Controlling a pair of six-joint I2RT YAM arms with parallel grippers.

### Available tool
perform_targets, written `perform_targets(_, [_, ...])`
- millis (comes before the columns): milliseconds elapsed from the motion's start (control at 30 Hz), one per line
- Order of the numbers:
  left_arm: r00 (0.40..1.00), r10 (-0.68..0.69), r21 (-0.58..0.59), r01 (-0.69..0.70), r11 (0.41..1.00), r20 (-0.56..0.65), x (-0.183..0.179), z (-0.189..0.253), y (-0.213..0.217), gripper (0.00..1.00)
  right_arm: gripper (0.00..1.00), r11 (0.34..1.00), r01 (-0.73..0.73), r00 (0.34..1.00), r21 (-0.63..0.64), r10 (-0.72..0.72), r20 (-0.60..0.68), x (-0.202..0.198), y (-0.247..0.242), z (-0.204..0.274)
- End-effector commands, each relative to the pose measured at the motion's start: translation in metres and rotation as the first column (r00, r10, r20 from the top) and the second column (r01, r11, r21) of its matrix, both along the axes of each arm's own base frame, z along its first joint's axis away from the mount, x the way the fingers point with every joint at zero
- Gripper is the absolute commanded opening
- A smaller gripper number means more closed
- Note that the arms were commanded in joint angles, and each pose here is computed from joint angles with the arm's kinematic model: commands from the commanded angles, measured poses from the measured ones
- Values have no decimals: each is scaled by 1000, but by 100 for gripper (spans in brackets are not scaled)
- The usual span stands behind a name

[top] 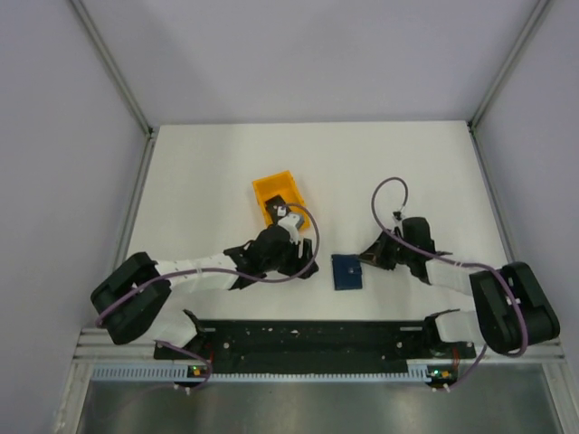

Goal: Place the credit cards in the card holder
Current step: Open the card holder at the center of the board.

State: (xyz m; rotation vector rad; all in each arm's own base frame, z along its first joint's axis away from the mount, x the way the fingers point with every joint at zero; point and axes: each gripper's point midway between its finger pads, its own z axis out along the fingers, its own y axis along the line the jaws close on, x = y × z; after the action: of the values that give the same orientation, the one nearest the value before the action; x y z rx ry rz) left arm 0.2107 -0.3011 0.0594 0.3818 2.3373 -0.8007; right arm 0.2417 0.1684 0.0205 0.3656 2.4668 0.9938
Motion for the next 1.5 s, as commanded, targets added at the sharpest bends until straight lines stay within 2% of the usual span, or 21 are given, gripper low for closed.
perform_targets(0, [998, -65, -213, 64, 975, 4, -15, 35, -26, 72, 0, 999, 37, 995, 34, -40, 88, 0, 0, 17])
perform_targets(267, [990, -140, -419, 138, 898, 25, -32, 66, -44, 75, 0, 966, -1, 959, 259, -73, 275, 2, 17, 97])
perform_targets(533, [990, -65, -534, 121, 837, 123, -27, 113, -37, 77, 0, 918, -88, 923, 386, -70, 378, -8, 27, 160])
perform_targets(700, [984, -22, -567, 120, 815, 176, -25, 130, -30, 78, 0, 876, -157, 917, 457, -44, 398, -17, 35, 182])
perform_targets(1033, [973, 0, -575, 135, 807, 229, -26, 137, -23, 79, 0, 789, -278, 892, 548, 0, 452, -34, 43, 220])
perform_targets(1467, [954, -85, -660, 262, 704, 288, -38, 174, -40, 78, 0, 685, -347, 883, 640, 10, 469, -46, 47, 243])
